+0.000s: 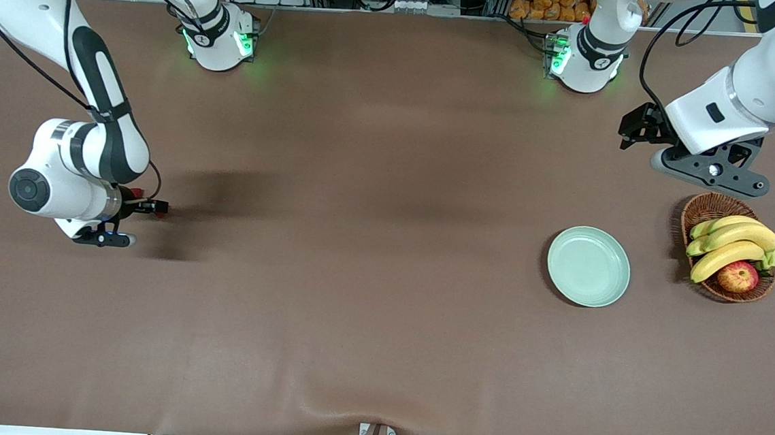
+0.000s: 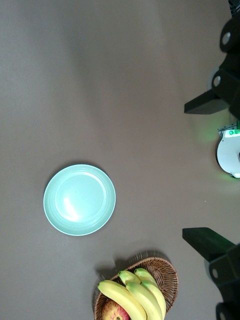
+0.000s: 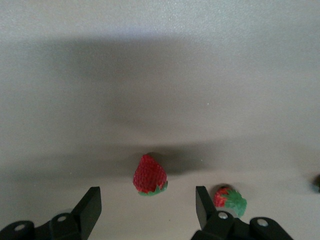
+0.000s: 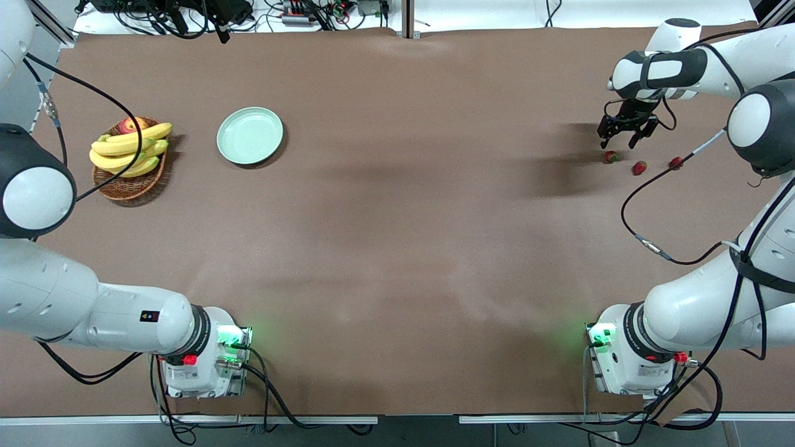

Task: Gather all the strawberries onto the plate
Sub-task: 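Grasp one red strawberry with the right gripper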

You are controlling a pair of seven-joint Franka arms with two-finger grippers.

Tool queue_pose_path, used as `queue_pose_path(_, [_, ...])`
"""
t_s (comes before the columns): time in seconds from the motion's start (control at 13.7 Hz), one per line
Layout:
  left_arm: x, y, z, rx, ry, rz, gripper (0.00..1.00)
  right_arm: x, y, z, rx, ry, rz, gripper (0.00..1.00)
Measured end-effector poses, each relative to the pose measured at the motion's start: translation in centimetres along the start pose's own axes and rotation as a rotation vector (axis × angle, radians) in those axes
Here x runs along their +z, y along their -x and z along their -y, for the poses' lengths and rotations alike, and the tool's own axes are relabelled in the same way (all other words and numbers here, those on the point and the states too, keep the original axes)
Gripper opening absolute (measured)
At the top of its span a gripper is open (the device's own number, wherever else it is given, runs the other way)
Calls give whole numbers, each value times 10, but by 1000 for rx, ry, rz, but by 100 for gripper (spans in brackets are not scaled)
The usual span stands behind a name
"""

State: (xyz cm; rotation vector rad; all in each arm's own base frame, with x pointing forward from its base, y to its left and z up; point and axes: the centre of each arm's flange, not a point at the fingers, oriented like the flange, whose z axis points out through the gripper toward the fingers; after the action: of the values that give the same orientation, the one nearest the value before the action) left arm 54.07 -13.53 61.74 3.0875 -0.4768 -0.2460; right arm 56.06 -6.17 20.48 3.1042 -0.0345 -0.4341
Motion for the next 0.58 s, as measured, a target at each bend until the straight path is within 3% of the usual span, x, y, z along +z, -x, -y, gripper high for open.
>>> queue_pose_path(0.29, [1, 0, 1, -1, 0, 1, 100, 21, 4, 6, -11, 4, -12, 83])
queue_pose_path(0.44, [1, 0, 0, 0, 0, 3, 100, 26, 5, 7, -11, 4, -5, 63])
queue_pose_path(0.51, [2, 0, 0, 1, 0, 3, 100, 27, 6, 7, -11, 4, -2, 63])
queue_pose_path(0.58, [2, -1, -1, 1, 0, 3, 100, 29, 7, 7, -11, 4, 3, 55])
